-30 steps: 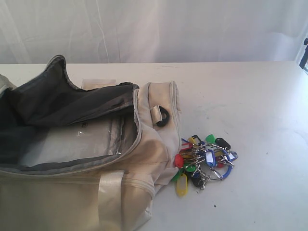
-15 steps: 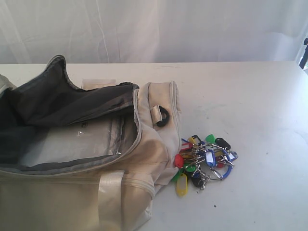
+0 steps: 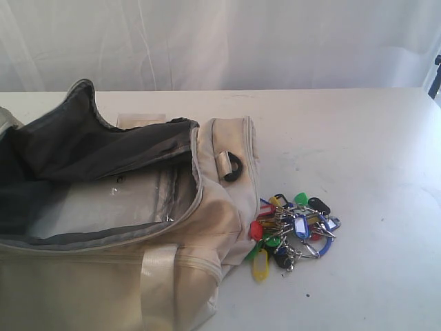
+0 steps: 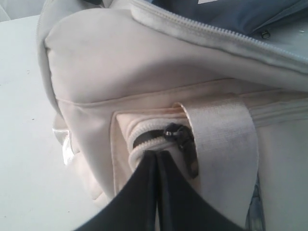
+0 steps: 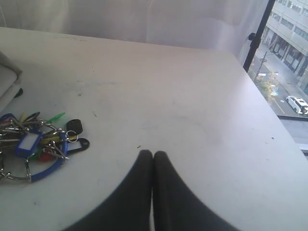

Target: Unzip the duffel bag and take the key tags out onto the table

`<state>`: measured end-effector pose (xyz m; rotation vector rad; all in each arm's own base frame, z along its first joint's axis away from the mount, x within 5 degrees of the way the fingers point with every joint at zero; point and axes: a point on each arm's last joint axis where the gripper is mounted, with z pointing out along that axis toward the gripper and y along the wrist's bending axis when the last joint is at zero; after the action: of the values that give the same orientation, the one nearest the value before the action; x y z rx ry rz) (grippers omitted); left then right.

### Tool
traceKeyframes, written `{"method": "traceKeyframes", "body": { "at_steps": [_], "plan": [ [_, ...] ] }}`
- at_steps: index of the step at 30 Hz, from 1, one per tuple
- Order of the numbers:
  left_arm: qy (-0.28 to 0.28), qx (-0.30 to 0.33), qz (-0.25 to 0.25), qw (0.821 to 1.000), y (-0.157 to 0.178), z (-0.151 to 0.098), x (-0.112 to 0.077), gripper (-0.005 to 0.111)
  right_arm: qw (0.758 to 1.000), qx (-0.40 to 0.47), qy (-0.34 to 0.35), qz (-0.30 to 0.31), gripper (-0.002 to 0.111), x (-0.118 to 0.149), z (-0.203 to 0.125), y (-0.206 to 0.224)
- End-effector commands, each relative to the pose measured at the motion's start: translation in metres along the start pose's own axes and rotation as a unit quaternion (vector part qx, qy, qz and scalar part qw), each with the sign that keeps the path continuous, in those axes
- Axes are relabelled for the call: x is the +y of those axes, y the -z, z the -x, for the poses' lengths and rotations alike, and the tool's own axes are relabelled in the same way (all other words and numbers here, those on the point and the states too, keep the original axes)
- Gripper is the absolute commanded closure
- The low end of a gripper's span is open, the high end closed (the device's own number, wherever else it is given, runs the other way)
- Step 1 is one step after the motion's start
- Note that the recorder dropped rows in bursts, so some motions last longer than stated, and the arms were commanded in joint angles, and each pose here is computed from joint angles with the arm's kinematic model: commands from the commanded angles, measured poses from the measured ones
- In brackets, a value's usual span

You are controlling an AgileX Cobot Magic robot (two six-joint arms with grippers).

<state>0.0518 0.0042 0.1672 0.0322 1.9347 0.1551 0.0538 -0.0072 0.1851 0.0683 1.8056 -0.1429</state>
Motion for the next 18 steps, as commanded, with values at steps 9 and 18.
{"method": "traceKeyframes", "body": {
  "at_steps": [9, 18],
  "plan": [
    [0.003, 0.000, 0.007, 1.000, 0.0000, -0.0009, 0.0008, 0.107, 1.000, -0.002, -0.002, -0.002, 0.108, -0.0001, -0.0007, 0.0001],
    [-0.003, -0.002, -0.009, 1.000, 0.0000, -0.0007, -0.0009, 0.107, 1.000, -0.002, -0.002, -0.002, 0.108, -0.0001, -0.0007, 0.0001]
  ]
}}
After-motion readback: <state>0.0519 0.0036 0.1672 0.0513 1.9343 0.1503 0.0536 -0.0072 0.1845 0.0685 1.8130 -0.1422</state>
